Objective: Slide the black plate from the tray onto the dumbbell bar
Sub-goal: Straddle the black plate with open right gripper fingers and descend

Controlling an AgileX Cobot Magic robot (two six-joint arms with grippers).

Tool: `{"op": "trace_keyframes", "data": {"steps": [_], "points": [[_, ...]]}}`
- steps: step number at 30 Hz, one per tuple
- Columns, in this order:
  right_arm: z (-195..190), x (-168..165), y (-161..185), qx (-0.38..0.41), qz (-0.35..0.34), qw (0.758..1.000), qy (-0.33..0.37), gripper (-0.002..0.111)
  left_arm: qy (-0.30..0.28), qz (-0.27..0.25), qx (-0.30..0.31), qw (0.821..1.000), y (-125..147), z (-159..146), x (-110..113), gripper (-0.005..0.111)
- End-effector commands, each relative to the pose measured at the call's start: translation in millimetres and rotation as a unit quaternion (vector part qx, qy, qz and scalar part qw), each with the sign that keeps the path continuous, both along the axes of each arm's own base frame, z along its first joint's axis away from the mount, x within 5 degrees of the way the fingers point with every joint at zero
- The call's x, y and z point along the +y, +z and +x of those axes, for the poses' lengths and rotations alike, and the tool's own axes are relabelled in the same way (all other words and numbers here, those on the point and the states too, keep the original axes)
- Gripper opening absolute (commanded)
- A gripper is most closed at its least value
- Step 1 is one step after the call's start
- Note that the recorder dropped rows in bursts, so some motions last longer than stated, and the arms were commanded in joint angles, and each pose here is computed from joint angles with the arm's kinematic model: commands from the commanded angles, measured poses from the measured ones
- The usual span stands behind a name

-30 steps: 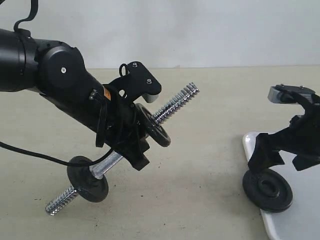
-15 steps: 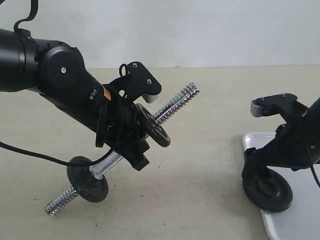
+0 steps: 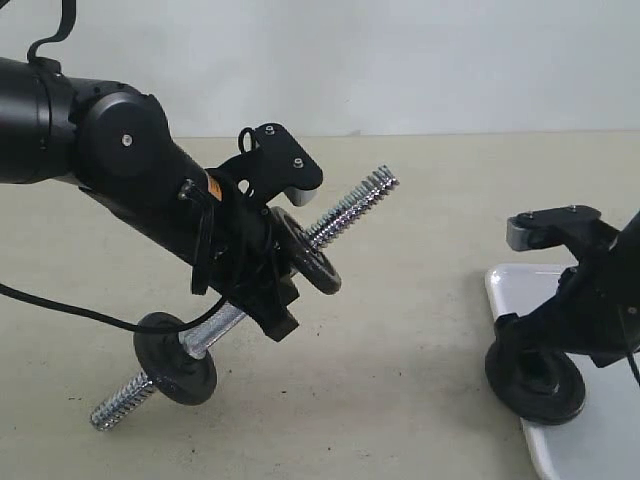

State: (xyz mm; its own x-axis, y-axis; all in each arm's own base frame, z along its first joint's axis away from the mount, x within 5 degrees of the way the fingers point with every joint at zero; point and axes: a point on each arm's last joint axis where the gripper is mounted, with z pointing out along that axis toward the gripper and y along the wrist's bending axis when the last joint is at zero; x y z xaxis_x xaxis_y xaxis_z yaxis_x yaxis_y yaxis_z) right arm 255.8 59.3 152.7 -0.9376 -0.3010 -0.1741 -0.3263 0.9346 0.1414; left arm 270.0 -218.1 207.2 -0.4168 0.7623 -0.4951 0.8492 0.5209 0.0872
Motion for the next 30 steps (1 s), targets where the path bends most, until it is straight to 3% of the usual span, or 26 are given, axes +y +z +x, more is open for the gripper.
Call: {"op": "trace_keyframes", "data": {"steps": [1, 12, 30], "points": [[-7.9, -1.8, -10.3, -0.009, 0.0, 1.0, -0.011, 0.101, 0.018, -0.06, -0.062, 0.996, 32.7, 4.2, -3.0, 0.004], [-7.8, 1.6, -10.7, -0.013, 0.022, 0.999, -0.022, 0.101, 0.018, -0.06, -0.062, 0.996, 32.7, 4.2, -3.0, 0.004], [-8.3, 14.8, -11.7, -0.045, 0.013, 0.999, 0.022, 0.101, 0.017, -0.057, -0.058, 0.997, 32.2, 3.6, -2.8, 0.004]]}}
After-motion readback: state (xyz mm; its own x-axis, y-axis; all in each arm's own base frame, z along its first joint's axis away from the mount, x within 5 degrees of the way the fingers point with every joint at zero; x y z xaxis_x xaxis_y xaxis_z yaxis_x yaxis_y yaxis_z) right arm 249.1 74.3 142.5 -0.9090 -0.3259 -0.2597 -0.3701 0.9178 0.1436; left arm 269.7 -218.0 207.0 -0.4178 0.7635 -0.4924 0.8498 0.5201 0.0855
